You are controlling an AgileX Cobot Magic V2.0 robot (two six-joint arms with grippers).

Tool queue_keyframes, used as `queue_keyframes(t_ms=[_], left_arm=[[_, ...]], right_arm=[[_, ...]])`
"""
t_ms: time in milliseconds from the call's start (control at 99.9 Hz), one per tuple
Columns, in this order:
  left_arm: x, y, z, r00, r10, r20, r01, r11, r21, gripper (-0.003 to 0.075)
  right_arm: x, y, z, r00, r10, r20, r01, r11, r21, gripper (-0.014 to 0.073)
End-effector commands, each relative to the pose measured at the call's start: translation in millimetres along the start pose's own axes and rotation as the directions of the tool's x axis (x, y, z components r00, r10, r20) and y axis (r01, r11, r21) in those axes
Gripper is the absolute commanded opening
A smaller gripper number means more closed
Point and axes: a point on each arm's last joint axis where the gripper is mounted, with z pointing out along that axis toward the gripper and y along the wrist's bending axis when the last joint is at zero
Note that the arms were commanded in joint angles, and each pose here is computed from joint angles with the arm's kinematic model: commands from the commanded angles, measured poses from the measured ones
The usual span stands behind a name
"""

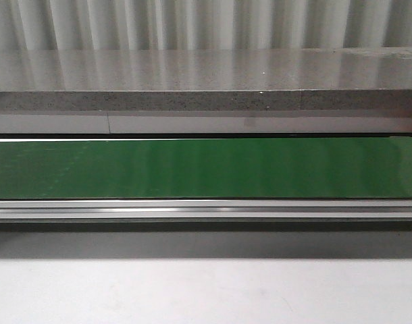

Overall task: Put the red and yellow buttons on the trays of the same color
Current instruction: 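Carry the red button into the red tray and release it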

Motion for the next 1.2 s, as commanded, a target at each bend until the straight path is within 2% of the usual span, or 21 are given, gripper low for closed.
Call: queue_keyframes(t_ms=[0,220,300,370,470,540,740,861,911,981,1091,1191], left_arm=[[-13.2,0.4,-3.7,0.996,-0.013,0.088,0.014,1.000,-0.005,-0.0020],[-13.2,0.4,-3.7,0.996,-0.013,0.088,0.014,1.000,-0.005,-0.0020],[-13.2,0.4,-3.7,0.996,-0.013,0.088,0.014,1.000,-0.005,-0.0020],[-13.2,0.4,-3.7,0.996,-0.013,0.088,0.014,1.000,-0.005,-0.0020],[-13.2,0.4,-3.7,0.996,-0.013,0.088,0.014,1.000,-0.005,-0.0020],[-13.2,0.4,-3.7,0.996,-0.013,0.088,0.014,1.000,-0.005,-0.0020],[-13.2,0.4,-3.7,0.996,-0.013,0.088,0.014,1.000,-0.005,-0.0020],[-13.2,0.4,-3.7,0.996,-0.013,0.088,0.014,1.000,-0.005,-0.0020],[-13.2,0.4,-3.7,0.996,-0.013,0.088,0.014,1.000,-0.005,-0.0020],[-13.2,0.4,-3.7,0.996,-0.013,0.088,0.014,1.000,-0.005,-0.0020],[-13.2,0.4,-3.7,0.996,-0.013,0.088,0.014,1.000,-0.005,-0.0020],[-13.2,0.4,-3.7,0.996,-0.013,0.088,0.014,1.000,-0.005,-0.0020]], right_arm=[[-15.4,4.2,-20.7,0.991,0.031,0.127,-0.025,0.999,-0.047,0.0036],[-15.8,3.0,2.9,0.994,0.057,0.092,-0.052,0.997,-0.058,0.0040],[-16.0,2.9,4.8,0.994,0.058,0.090,-0.053,0.997,-0.058,0.0076],[-16.7,2.9,4.7,0.994,0.058,0.098,-0.052,0.997,-0.058,0.0183],[-17.2,2.9,4.7,0.993,0.058,0.103,-0.052,0.997,-0.059,0.0410],[-17.7,3.0,4.6,0.992,0.059,0.108,-0.052,0.997,-0.060,0.0504],[-19.0,4.2,-3.9,0.990,0.056,0.129,-0.048,0.997,-0.065,0.0520],[-22.6,6.5,-31.9,0.978,0.033,0.207,-0.020,0.998,-0.061,0.0520],[-23.4,9.4,-47.2,0.969,0.019,0.247,-0.003,0.998,-0.062,0.0512],[-22.1,16.8,-70.8,0.952,-0.030,0.303,0.049,0.997,-0.055,0.0446],[-13.1,35.4,-102.1,0.926,-0.133,0.352,0.162,0.985,-0.054,0.0208],[-1.1,52.6,-125.3,0.906,-0.175,0.385,0.219,0.973,-0.073,-0.0003]])
